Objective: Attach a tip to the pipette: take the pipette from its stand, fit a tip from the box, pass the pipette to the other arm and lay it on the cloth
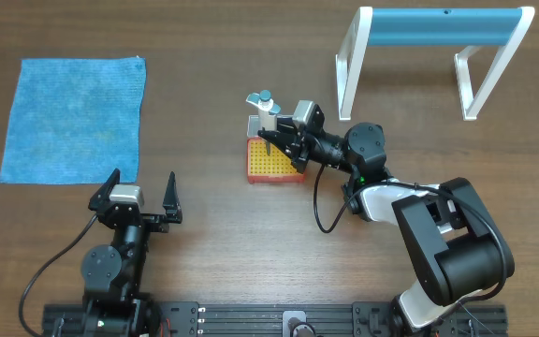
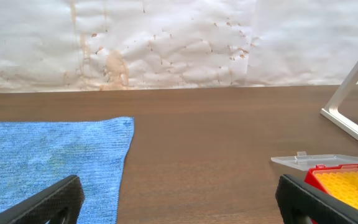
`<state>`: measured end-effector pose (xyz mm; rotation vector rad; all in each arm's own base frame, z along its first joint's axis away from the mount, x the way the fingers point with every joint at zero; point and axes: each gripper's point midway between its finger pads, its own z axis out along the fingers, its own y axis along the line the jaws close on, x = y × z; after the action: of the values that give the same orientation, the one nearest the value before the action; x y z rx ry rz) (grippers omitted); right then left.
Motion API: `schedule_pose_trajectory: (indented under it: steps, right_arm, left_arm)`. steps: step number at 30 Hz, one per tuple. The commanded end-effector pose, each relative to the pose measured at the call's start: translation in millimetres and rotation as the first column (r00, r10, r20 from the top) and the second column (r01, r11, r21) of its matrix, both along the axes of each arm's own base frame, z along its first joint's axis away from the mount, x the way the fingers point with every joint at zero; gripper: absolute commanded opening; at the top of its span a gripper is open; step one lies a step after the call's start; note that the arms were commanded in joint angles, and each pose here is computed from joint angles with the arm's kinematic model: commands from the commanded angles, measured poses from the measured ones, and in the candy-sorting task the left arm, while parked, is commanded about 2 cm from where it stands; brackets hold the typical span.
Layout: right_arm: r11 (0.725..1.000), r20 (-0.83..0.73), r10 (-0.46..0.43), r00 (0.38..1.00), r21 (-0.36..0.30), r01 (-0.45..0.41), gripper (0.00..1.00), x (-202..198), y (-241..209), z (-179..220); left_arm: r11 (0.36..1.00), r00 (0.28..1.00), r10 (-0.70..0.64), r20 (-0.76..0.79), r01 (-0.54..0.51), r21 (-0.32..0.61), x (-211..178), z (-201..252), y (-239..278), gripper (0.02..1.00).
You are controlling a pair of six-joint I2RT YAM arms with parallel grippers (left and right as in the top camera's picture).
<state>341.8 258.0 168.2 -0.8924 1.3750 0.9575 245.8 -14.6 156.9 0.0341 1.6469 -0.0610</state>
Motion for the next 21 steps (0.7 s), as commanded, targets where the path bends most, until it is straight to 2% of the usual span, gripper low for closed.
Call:
schedule_pose_trajectory:
  steps: [1, 21]
  right_arm:
    - [1.000, -0.027, 0.005, 1.000, 0.001, -0.005, 0.077, -1.0, -3.3, -3.6]
    - [1.000, -0.031, 0.009, 0.999, 0.000, -0.009, 0.077, -3.9, -3.4, -1.9]
  left_arm:
    - [1.000, 1.000, -0.011, -0.003, 0.011, 0.019, -0.4, -1.7, -1.8, 0.998]
    - [1.000, 1.000, -0.011, -0.003, 0.011, 0.019, -0.4, -1.6, -1.8, 0.998]
